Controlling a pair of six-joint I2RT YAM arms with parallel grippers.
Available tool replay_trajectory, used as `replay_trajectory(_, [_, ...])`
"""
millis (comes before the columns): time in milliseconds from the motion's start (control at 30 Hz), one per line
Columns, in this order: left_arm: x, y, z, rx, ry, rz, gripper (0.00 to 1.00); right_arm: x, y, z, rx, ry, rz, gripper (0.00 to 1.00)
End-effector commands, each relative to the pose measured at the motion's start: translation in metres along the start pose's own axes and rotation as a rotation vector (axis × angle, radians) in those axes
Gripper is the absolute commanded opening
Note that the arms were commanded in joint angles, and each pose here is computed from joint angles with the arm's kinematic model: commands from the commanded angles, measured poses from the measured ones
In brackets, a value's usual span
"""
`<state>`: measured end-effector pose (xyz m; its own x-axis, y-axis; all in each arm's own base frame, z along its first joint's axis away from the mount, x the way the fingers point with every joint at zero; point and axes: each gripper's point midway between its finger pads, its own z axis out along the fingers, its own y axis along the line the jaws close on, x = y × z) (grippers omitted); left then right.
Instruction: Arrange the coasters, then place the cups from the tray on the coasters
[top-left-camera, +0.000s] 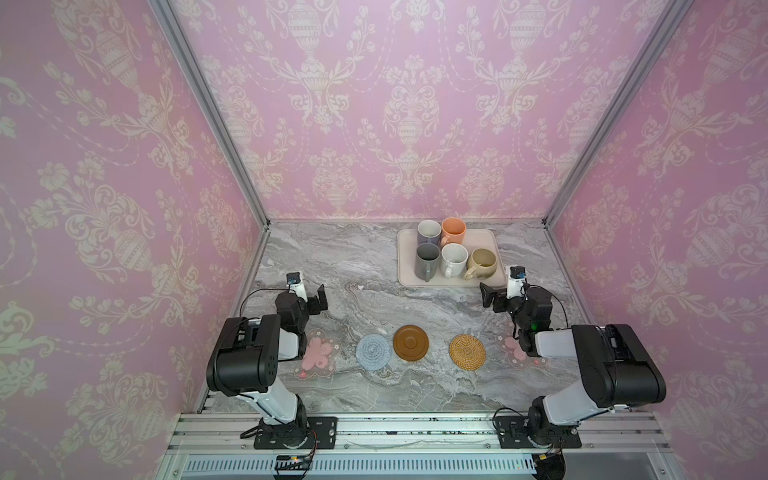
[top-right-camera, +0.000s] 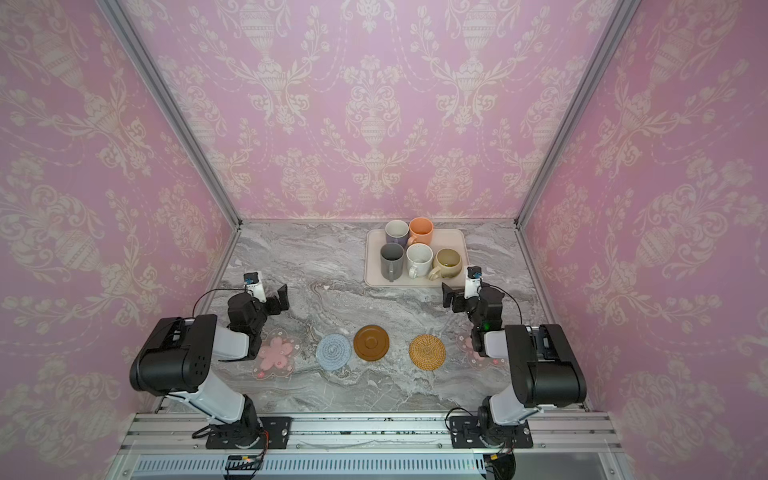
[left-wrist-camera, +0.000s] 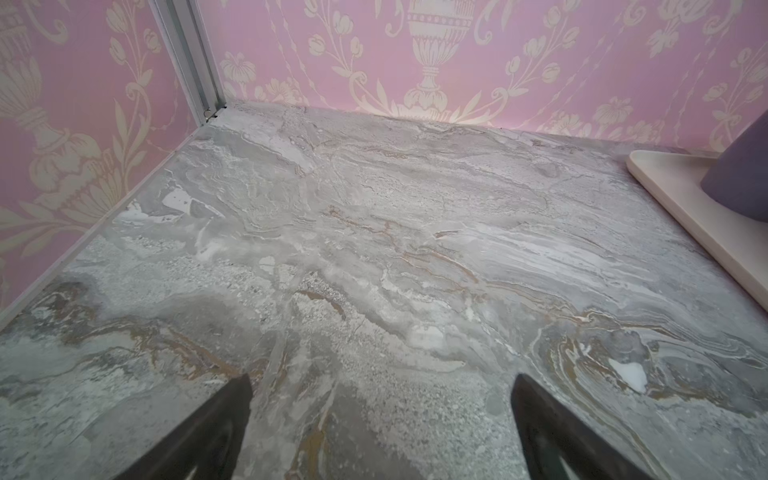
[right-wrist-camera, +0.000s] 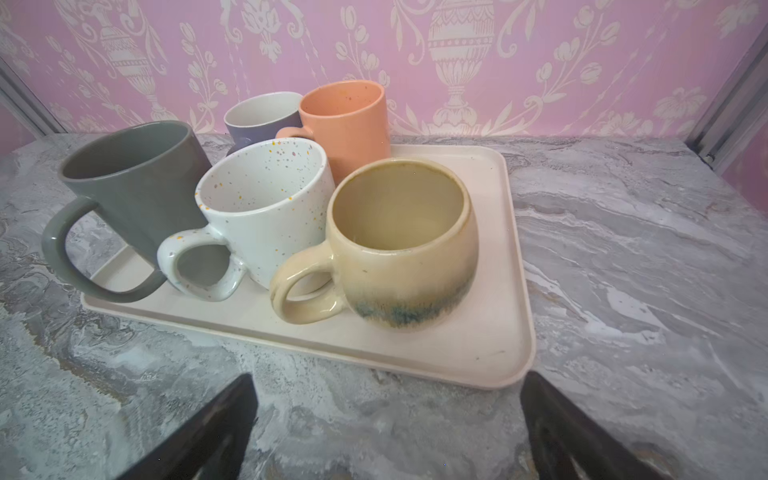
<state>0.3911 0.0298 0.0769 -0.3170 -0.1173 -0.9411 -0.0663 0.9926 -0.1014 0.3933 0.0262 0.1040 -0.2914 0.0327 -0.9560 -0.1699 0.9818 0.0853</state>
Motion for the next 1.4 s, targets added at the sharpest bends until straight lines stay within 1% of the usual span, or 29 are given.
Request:
replay_trajectory(0, [-0.002,-0.005,0.002,0.022,0.001,0.030,0.99,0.006,0.000,-0.001,-0.005,0.009,-0.004,1.00])
replay_trajectory(167, [-0.002,-0.005,0.003,0.022,0.001,0.030,0.99,0.006,-0.002,0.000,0.006,0.010,0.001,1.00])
replay_trajectory(267, [-0.002,-0.005,0.003,0.022,0.001,0.030,0.99,0.005,-0.019,-0.001,0.104,0.011,0.033,1.00])
replay_trajectory(300, [-0.002,-0.006,0.002,0.022,0.001,0.030,0.99,0.005,-0.019,-0.001,0.108,0.009,0.035,1.00])
replay_trajectory(867, [-0.002,-0.008,0.004,0.039,0.007,0.038,0.99,0.005,-0.020,-0.001,0.119,0.014,0.030,1.00])
replay_trajectory(1000, [-0.001,-0.020,0.002,0.105,0.008,0.061,0.99,0.006,-0.020,-0.001,0.120,0.015,0.031,1.00])
replay_trajectory(1267, [-0.002,-0.018,0.003,0.093,0.006,0.059,0.99,0.006,-0.020,0.000,0.120,0.015,0.028,1.00])
replay_trajectory(1367, [-0.009,-0.016,0.001,0.069,0.013,0.053,0.99,0.006,-0.020,-0.001,0.122,0.014,0.028,1.00])
